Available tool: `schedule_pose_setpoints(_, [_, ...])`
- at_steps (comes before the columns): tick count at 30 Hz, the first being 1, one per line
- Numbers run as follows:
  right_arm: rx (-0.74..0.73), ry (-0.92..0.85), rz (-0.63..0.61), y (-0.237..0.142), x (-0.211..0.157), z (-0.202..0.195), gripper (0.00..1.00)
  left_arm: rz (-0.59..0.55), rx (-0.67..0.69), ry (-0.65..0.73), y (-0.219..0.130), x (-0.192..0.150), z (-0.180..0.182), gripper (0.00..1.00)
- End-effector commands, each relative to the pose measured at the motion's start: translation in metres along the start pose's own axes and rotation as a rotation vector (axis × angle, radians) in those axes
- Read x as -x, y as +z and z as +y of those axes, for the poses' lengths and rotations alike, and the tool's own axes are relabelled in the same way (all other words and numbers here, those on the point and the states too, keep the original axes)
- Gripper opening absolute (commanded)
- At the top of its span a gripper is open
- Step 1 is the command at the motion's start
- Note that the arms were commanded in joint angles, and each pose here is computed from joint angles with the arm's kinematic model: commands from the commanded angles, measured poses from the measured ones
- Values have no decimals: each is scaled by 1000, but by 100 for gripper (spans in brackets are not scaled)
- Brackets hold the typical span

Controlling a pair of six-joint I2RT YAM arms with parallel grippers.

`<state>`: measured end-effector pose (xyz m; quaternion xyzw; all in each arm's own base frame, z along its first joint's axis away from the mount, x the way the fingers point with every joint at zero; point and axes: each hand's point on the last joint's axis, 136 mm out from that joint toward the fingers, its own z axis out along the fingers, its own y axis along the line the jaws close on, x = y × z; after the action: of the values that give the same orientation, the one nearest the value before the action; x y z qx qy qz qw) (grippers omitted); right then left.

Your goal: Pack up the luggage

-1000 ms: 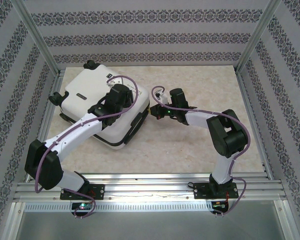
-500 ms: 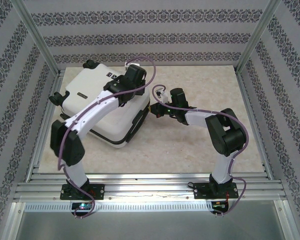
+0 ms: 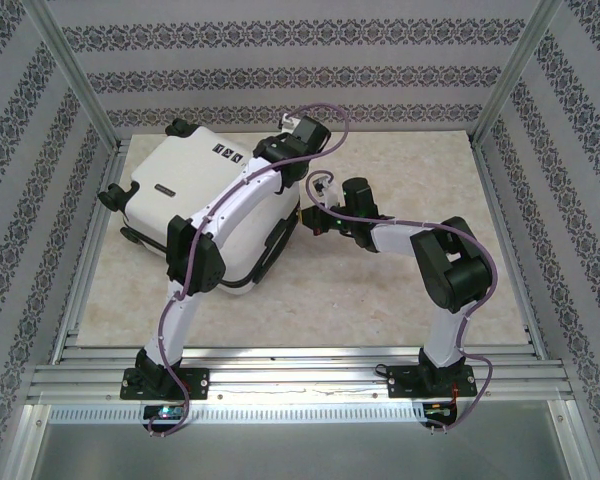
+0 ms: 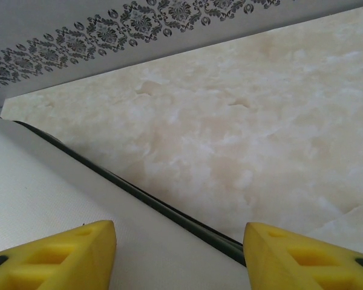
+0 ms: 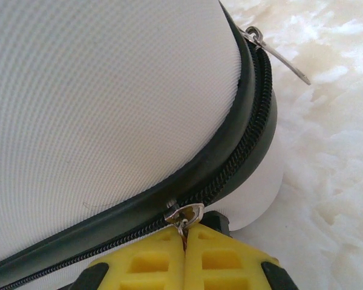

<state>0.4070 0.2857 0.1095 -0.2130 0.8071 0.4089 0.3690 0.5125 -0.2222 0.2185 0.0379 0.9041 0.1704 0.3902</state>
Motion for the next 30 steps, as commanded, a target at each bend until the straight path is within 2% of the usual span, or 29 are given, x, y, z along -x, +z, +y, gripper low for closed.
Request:
schedule_pose_setpoints(1, [13, -93, -103, -13, 28, 10, 0, 183, 30, 201, -9, -65, -4, 56])
schedule_pose_setpoints(6, [-134, -83, -118, -24, 23, -6, 0, 223, -60, 215, -25, -111, -19, 52])
schedule_pose_setpoints(12, [-269, -104, -130, -31, 32, -26, 0, 282, -92, 221, -32, -171, -7, 49])
schedule_pose_setpoints(20, [-438, -91, -187, -47, 60, -60, 0, 318, -86, 226, -29, -201, 0, 49])
schedule_pose_setpoints(23, [-423, -85, -204, -45, 73, -67, 0, 335, -87, 232, -25, -207, -2, 48])
schedule_pose_setpoints(28, [-193, -165, -230, -32, 91, -50, 0, 342, -98, 224, -27, -212, -2, 48])
schedule_pose_setpoints(30, [-192, -161, -253, -39, 98, -55, 0, 341, -94, 221, -29, -213, 2, 48])
